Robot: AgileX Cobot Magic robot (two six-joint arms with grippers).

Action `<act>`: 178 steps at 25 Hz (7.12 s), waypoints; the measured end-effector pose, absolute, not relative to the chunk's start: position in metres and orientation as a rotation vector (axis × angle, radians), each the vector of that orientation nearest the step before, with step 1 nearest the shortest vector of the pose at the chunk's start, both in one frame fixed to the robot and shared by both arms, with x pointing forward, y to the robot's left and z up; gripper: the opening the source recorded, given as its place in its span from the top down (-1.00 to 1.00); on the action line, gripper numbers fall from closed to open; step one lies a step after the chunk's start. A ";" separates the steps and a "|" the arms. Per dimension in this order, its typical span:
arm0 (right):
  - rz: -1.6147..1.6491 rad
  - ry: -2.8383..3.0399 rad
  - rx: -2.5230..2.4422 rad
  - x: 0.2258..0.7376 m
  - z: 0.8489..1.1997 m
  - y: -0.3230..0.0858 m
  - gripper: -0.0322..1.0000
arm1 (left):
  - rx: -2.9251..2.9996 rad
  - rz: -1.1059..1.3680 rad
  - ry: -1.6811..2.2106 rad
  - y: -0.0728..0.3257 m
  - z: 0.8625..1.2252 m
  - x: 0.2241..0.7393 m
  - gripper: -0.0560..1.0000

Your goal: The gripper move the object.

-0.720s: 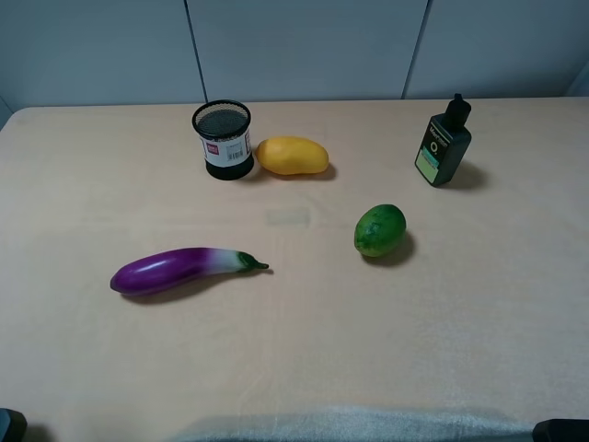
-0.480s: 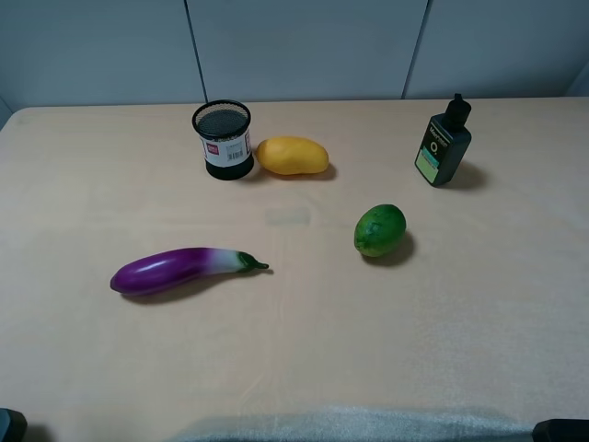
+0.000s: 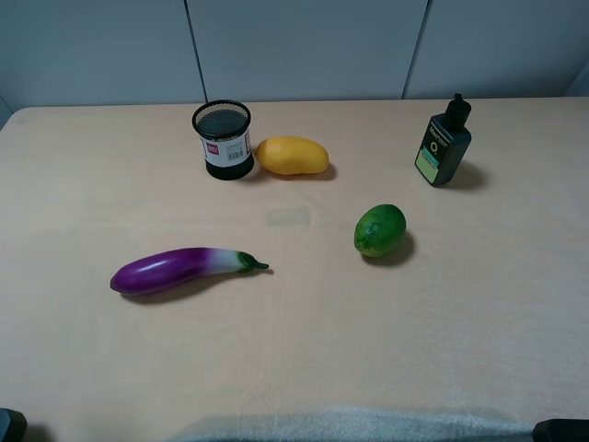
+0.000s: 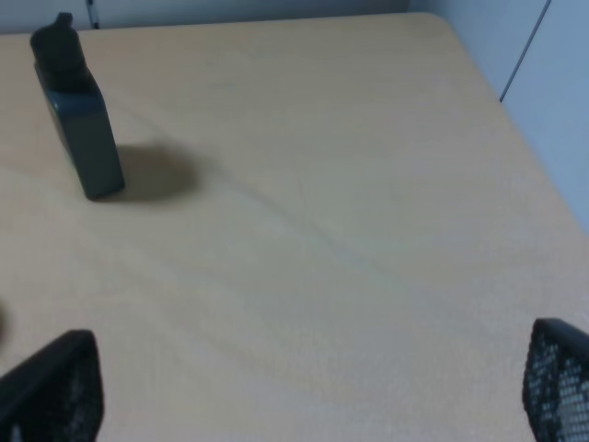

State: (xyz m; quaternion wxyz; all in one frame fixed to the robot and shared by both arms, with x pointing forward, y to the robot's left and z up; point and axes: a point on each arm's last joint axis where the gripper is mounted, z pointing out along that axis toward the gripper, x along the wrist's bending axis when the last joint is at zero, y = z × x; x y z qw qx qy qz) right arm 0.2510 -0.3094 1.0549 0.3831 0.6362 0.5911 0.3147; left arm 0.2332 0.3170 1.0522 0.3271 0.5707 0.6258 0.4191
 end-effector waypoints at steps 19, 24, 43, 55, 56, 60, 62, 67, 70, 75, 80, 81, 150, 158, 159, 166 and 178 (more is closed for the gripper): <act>0.803 1.507 1.622 0.251 1.055 -0.309 -0.41 | 1.495 1.098 1.639 0.317 1.052 0.233 -0.60; 0.803 1.507 1.622 0.251 1.055 -0.309 -0.41 | 1.495 1.098 1.639 0.317 1.052 0.233 -0.60; 0.793 1.599 1.773 0.266 1.075 -0.303 -0.41 | 1.495 1.098 1.639 0.317 1.052 0.233 -0.60; 0.562 1.811 2.033 0.342 1.088 -0.299 -0.41 | 1.494 1.098 1.639 0.317 1.052 0.233 -0.60; 0.539 1.828 2.059 0.349 1.084 -0.298 -0.41 | 1.494 1.098 1.639 0.317 1.052 0.233 -0.60; 0.507 1.879 2.145 0.372 1.072 -0.294 -0.41 | 1.494 1.098 1.639 0.317 1.052 0.233 -0.60; 0.521 1.874 2.153 0.384 1.067 -0.293 -0.41 | 1.494 1.098 1.639 0.317 1.052 0.233 -0.60; 0.461 1.907 2.203 0.414 1.050 -0.293 -0.41 | 1.494 1.098 1.639 0.317 1.052 0.233 -0.60; 0.415 1.976 2.183 0.432 1.049 -0.292 -0.41 | 1.494 1.098 1.639 0.317 1.052 0.233 -0.60; 0.415 2.011 2.140 0.462 1.062 -0.292 -0.41 | 1.494 1.098 1.639 0.317 1.052 0.233 -0.60; 0.427 2.069 2.048 0.489 1.075 -0.283 -0.41 | 1.494 1.098 1.638 0.317 1.052 0.233 -0.60; 0.438 2.100 2.007 0.497 1.078 -0.277 -0.41 | 1.494 1.098 1.638 0.317 1.052 0.233 -0.60; 0.212 2.474 1.811 0.648 0.929 -0.209 -0.41 | 1.494 1.097 1.638 0.317 1.052 0.233 -0.60; 0.208 2.487 1.788 0.648 0.929 -0.210 -0.20 | 1.495 1.096 1.639 0.317 1.052 0.233 -0.60; 0.203 2.488 1.783 0.648 0.929 -0.210 -0.11 | 1.495 1.096 1.639 0.317 1.052 0.233 -0.60; 0.168 2.488 1.733 0.650 0.929 -0.213 0.36 | 1.495 1.096 1.639 0.317 1.052 0.233 -0.60; 0.172 2.486 1.732 0.650 0.929 -0.213 0.36 | 1.495 1.096 1.639 0.317 1.052 0.233 -0.60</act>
